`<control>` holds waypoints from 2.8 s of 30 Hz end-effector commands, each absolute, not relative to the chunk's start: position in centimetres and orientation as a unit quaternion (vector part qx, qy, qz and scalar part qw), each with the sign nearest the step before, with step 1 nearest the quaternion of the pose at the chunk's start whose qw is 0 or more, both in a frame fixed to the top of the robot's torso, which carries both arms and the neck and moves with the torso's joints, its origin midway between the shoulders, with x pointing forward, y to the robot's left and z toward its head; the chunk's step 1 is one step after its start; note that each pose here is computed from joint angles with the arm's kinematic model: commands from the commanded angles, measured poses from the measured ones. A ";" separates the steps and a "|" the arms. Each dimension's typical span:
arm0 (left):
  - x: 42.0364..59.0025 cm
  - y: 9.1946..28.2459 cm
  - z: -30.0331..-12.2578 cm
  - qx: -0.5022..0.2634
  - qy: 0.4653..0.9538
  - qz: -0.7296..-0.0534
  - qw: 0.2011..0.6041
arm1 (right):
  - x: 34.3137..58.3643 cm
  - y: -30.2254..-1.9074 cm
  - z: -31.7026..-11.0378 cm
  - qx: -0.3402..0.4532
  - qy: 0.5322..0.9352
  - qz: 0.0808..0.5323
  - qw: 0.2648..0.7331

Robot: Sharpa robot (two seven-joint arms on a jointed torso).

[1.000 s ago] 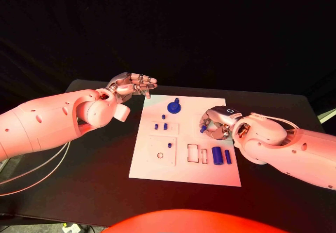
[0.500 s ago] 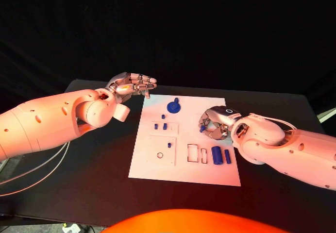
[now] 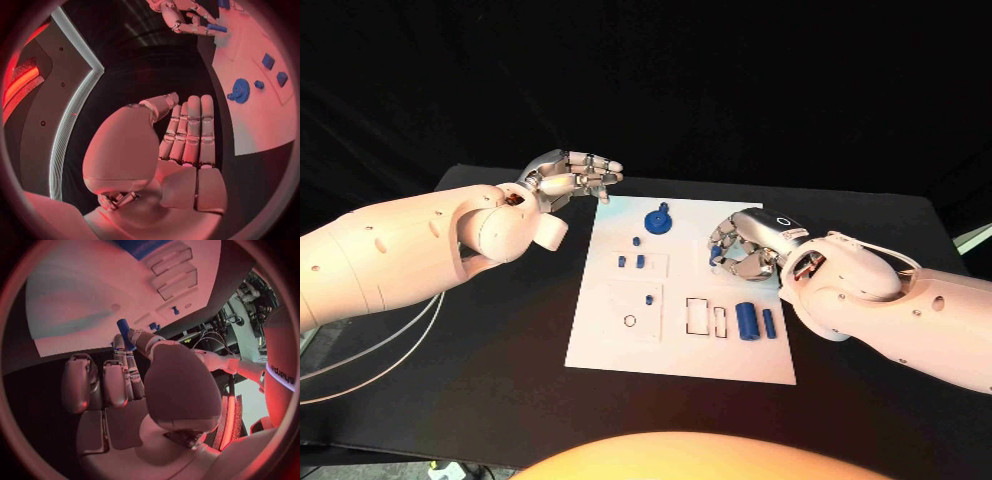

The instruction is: Assemble the parts on the task board

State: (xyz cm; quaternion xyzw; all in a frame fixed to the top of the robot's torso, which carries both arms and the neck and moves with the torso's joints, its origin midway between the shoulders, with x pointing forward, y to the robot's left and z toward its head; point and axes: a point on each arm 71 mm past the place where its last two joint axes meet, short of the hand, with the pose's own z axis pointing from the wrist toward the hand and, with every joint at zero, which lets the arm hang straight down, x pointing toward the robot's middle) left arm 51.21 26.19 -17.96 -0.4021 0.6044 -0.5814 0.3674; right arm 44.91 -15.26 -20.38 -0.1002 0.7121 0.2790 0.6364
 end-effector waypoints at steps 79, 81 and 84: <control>51.4 25.1 -18.0 -0.400 0.608 -0.588 0.354 | 37.8 -3.9 -25.6 -0.155 0.712 0.394 0.560; 51.4 25.1 -18.0 -0.400 0.608 -0.588 0.354 | 37.7 -3.9 -25.6 -0.156 0.713 0.393 0.559; 51.4 25.1 -18.0 -0.400 0.608 -0.588 0.354 | 37.6 -3.7 -25.6 -0.162 0.715 0.390 0.557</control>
